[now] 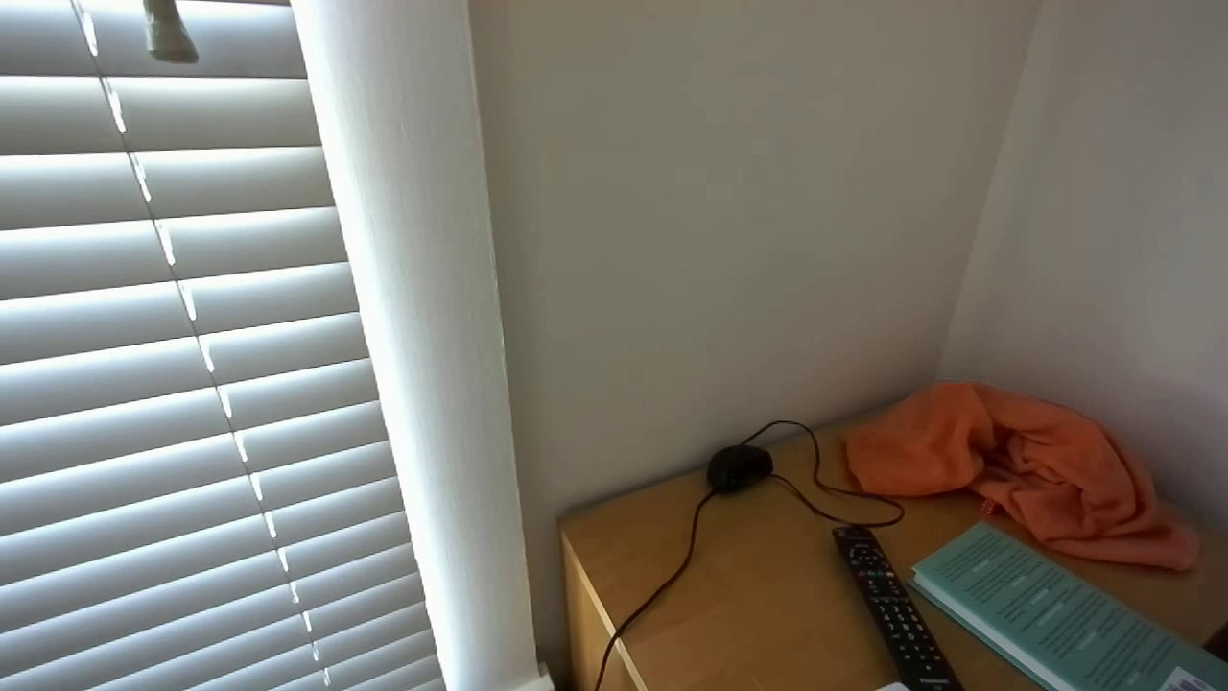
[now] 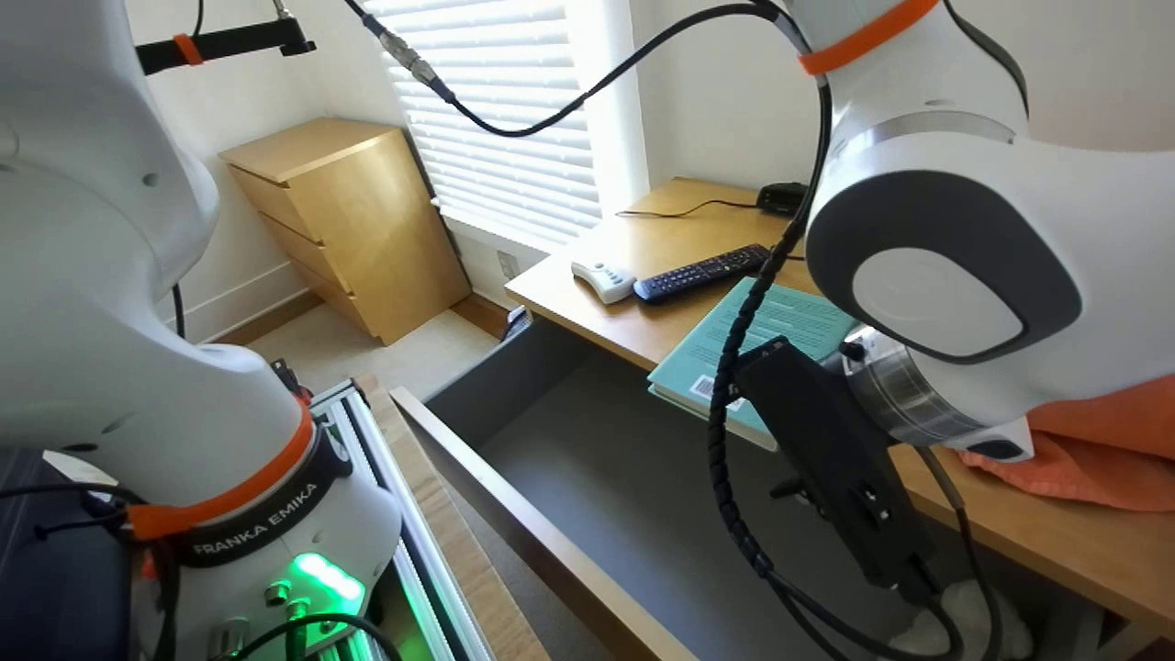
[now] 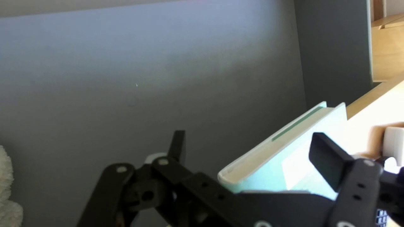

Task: Turn the book over

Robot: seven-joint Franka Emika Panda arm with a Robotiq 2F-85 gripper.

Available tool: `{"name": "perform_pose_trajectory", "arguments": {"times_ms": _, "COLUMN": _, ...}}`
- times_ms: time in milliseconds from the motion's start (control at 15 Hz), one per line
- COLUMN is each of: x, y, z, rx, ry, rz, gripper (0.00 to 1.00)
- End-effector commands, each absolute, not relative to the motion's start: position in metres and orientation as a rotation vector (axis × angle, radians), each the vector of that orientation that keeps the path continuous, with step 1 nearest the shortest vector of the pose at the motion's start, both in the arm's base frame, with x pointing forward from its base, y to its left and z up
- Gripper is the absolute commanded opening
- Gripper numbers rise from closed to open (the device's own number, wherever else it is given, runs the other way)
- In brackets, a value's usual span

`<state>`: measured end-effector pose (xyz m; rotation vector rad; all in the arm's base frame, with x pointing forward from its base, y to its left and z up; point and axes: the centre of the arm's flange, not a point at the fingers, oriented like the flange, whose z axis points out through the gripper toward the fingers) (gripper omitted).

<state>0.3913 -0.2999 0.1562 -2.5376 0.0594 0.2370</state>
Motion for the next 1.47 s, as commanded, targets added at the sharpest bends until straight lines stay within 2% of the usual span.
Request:
{"name": "perform_pose_trajectory", "arguments": {"times_ms": 0, "x": 0.404, "y": -0.310, "z": 0.137, "rx": -2.478, "ry": 0.083, "rz": 0.187, "gripper": 1.00}}
{"name": "perform_pose_trajectory", "arguments": {"times_ms": 533, "x": 0.418, "y": -0.301, "z": 0.114, "rx": -2.337, "ry": 0.107, "rz": 0.191, "gripper": 1.00}}
{"name": "perform_pose_trajectory", "arguments": {"times_ms": 600, "x": 0.419, "y": -0.301, "z": 0.113, "rx": -2.321, "ry": 0.109, "rz": 0.192, "gripper": 0.96}}
{"name": "perform_pose_trajectory", "arguments": {"times_ms": 667, "x": 0.420, "y": -0.302, "z": 0.112, "rx": -2.309, "ry": 0.107, "rz": 0.190, "gripper": 0.78}}
{"name": "perform_pose_trajectory", "arguments": {"times_ms": 733, "x": 0.420, "y": -0.303, "z": 0.110, "rx": -2.300, "ry": 0.104, "rz": 0.192, "gripper": 0.71}}
{"name": "perform_pose_trajectory", "arguments": {"times_ms": 800, "x": 0.420, "y": -0.304, "z": 0.110, "rx": -2.295, "ry": 0.100, "rz": 0.195, "gripper": 0.71}}
{"name": "perform_pose_trajectory", "arguments": {"times_ms": 867, "x": 0.421, "y": -0.305, "z": 0.109, "rx": -2.291, "ry": 0.099, "rz": 0.197, "gripper": 0.64}}
{"name": "perform_pose_trajectory", "arguments": {"times_ms": 1067, "x": 0.421, "y": -0.310, "z": 0.108, "rx": -2.279, "ry": 0.108, "rz": 0.212, "gripper": 0.38}}
{"name": "perform_pose_trajectory", "arguments": {"times_ms": 1267, "x": 0.422, "y": -0.311, "z": 0.115, "rx": -2.265, "ry": 0.119, "rz": 0.216, "gripper": 0.23}}
{"name": "perform_pose_trajectory", "arguments": {"times_ms": 1400, "x": 0.423, "y": -0.309, "z": 0.125, "rx": -2.292, "ry": 0.131, "rz": 0.219, "gripper": 0.19}}
